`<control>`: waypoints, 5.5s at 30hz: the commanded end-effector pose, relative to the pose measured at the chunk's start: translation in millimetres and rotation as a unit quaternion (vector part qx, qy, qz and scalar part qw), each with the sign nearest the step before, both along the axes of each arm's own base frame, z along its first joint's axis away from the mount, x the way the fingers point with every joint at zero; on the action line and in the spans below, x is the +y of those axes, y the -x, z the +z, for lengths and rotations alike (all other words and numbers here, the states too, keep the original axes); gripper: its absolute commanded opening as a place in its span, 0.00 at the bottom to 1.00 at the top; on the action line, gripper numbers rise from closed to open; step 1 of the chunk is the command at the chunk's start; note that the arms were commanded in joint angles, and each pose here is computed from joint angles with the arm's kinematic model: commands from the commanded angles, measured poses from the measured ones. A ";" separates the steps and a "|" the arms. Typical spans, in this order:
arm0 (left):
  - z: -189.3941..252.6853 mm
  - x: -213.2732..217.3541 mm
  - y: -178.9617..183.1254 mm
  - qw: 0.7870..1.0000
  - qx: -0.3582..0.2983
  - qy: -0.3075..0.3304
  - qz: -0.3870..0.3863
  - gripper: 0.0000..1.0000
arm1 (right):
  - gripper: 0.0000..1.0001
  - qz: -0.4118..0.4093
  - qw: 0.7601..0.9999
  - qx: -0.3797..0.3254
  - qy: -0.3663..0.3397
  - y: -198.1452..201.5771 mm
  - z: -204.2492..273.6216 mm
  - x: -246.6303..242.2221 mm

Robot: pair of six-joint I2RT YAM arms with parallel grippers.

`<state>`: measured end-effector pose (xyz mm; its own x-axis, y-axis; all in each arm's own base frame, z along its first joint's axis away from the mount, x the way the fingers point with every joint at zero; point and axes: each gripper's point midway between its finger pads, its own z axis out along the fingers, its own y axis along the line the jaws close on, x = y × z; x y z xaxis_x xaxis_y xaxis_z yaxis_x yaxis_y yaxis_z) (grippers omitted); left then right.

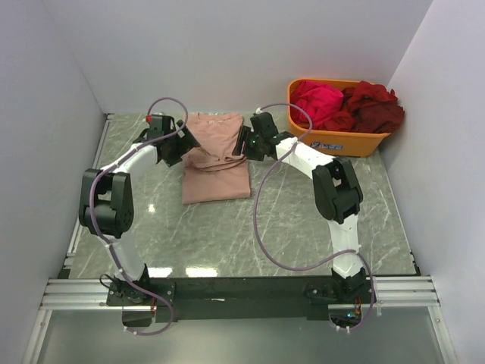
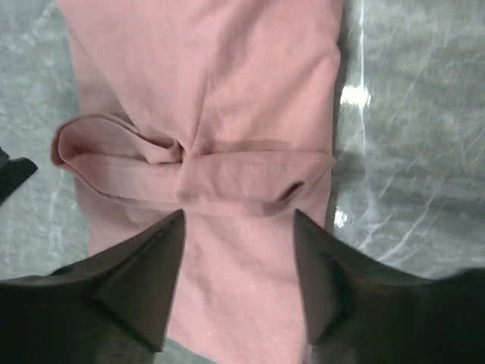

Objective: Fold and stack the t-shirts
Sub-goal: Fold the tshirt

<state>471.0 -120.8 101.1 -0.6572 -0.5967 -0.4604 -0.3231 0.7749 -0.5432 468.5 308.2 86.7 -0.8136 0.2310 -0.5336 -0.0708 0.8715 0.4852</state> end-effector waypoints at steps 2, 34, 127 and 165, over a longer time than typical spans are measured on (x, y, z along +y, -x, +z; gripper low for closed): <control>46.0 -2.8 -7.1 0.998 -0.061 0.013 -0.018 0.99 | 0.75 0.031 0.997 -0.058 -0.031 -6.3 52.3 6.5; -52.4 -10.5 133.7 0.994 0.049 0.088 -0.033 0.99 | 0.83 0.060 0.994 -0.072 -0.052 8.3 -17.2 92.2; -64.3 23.3 275.1 0.994 0.095 0.014 0.060 0.01 | 0.14 0.106 0.993 0.028 0.042 235.6 -33.9 -35.8; 78.7 33.1 178.3 0.993 -0.055 -0.042 0.094 0.01 | 0.00 0.088 0.989 -0.115 -0.014 141.4 97.7 8.9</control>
